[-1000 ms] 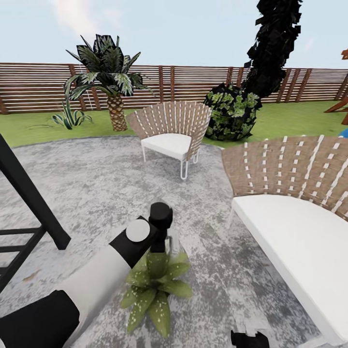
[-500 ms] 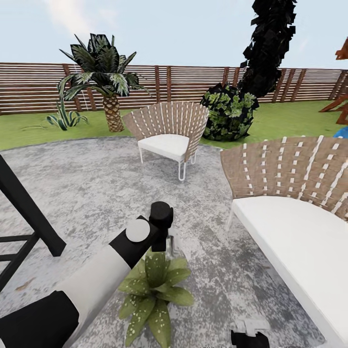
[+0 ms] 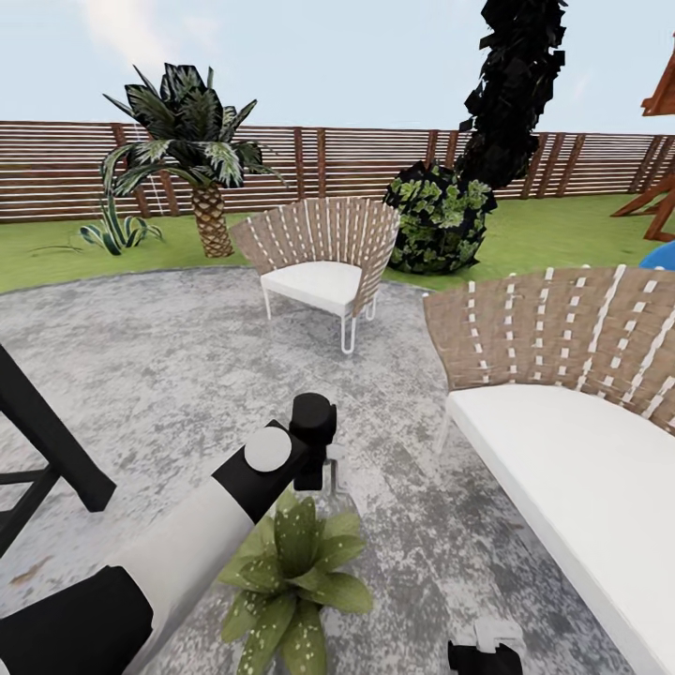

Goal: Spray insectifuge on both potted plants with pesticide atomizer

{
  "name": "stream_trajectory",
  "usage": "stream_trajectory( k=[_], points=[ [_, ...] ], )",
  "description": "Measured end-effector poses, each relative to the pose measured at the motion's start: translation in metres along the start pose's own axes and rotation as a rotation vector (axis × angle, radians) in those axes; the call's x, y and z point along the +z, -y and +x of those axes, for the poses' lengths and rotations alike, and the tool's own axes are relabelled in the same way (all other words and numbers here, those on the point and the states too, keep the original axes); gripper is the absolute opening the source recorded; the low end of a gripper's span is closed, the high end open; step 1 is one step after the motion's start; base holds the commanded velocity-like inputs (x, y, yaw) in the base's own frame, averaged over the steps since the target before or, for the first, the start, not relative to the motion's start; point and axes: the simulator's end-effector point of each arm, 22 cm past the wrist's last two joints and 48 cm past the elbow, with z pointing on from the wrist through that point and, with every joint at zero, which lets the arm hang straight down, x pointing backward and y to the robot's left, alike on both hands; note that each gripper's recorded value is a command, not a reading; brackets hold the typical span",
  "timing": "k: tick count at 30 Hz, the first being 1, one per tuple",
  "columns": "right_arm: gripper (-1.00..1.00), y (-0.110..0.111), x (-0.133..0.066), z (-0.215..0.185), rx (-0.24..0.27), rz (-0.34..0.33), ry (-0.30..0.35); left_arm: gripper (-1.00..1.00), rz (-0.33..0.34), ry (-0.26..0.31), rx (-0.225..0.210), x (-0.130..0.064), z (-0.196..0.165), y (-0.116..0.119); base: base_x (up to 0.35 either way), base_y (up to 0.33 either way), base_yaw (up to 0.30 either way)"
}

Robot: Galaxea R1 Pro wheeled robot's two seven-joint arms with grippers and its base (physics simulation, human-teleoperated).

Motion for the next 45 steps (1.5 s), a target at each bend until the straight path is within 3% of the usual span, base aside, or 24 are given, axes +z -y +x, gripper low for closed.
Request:
stream_trajectory(
  k=[15, 19, 27, 29, 33, 36, 45],
  points=[
    [1.00, 0.000, 0.000, -0.001, 0.000, -0.002, 0.002, -1.00, 0.015, -0.007, 0.002, 0.006, 0.001, 0.009, 0.003, 0.000, -0.094],
    [1.00, 0.000, 0.000, -0.001, -0.001, -0.002, 0.002, -1.00, 0.051, -0.013, 0.009, 0.020, 0.001, 0.028, 0.000, 0.000, 0.000],
    [1.00, 0.000, 0.000, -0.001, -0.001, -0.002, 0.002, -1.00, 0.056, -0.014, 0.013, 0.022, 0.000, 0.033, 0.000, 0.000, 0.000],
    [1.00, 0.000, 0.000, -0.001, -0.001, -0.002, 0.002, -1.00, 0.047, -0.009, 0.015, 0.019, -0.002, 0.031, 0.000, 0.000, 0.000],
    [1.00, 0.000, 0.000, -0.001, -0.001, -0.002, 0.003, -1.00, -0.030, 0.052, 0.028, -0.008, -0.017, 0.013, 0.000, 0.000, 0.000],
    [1.00, 0.000, 0.000, -0.001, -0.001, -0.002, 0.002, -1.00, -0.052, 0.072, 0.030, -0.017, -0.021, 0.007, 0.000, 0.000, 0.000],
    [1.00, 0.000, 0.000, -0.001, 0.001, 0.001, 0.003, -1.00, -0.036, 0.075, 0.027, -0.011, -0.022, 0.015, -0.164, -0.106, 0.000]
  ],
)
